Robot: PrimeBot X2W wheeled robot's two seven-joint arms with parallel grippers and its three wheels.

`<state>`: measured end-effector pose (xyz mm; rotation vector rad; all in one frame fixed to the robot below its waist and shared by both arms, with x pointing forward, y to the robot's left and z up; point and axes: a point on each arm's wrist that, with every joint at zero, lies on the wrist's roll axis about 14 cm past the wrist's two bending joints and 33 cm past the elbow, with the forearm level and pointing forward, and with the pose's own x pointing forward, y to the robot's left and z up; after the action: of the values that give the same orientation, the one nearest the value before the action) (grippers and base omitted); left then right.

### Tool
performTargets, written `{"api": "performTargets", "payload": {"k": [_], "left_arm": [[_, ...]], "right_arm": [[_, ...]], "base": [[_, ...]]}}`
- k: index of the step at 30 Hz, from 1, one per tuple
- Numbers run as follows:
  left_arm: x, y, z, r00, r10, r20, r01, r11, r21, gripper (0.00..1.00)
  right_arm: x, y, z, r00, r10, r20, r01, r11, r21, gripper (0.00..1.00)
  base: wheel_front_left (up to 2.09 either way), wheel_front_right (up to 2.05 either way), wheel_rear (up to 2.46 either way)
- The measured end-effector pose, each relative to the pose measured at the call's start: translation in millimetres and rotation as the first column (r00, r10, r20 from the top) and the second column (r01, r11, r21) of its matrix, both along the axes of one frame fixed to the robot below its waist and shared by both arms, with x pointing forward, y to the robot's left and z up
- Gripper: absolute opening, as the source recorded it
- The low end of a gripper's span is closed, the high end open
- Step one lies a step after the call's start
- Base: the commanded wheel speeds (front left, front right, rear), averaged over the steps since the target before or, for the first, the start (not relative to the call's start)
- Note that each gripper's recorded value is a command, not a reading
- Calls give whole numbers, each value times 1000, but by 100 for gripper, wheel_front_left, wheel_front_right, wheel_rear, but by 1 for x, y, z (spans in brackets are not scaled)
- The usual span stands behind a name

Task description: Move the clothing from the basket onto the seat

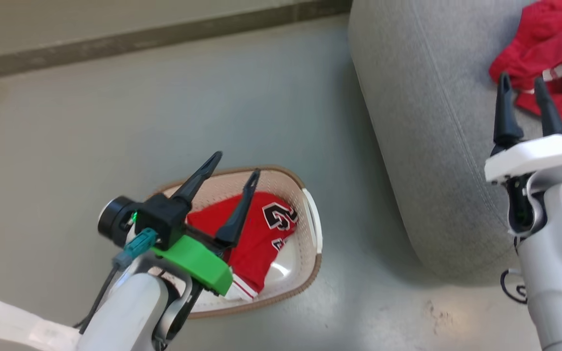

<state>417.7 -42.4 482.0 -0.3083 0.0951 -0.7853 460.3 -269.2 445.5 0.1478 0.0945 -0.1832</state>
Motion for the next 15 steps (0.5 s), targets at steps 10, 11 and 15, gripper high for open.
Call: {"api": "performTargets", "payload": {"k": [10, 11, 15], "left_arm": [[-10, 50, 2, 980, 200, -16, -199, 979, 48, 100], [-12, 55, 3, 976, 219, -13, -218, 975, 50, 100], [-19, 80, 6, 952, 305, -4, -304, 951, 63, 100]], "right_arm": [[-20, 49, 18, 991, 130, 44, -130, 992, -7, 100], [-23, 52, 20, 989, 139, 48, -138, 990, -9, 100], [-36, 72, 22, 979, 200, 48, -199, 980, -23, 100]], "base": [[0, 0, 0], [0, 0, 0], [0, 0, 0]]}}
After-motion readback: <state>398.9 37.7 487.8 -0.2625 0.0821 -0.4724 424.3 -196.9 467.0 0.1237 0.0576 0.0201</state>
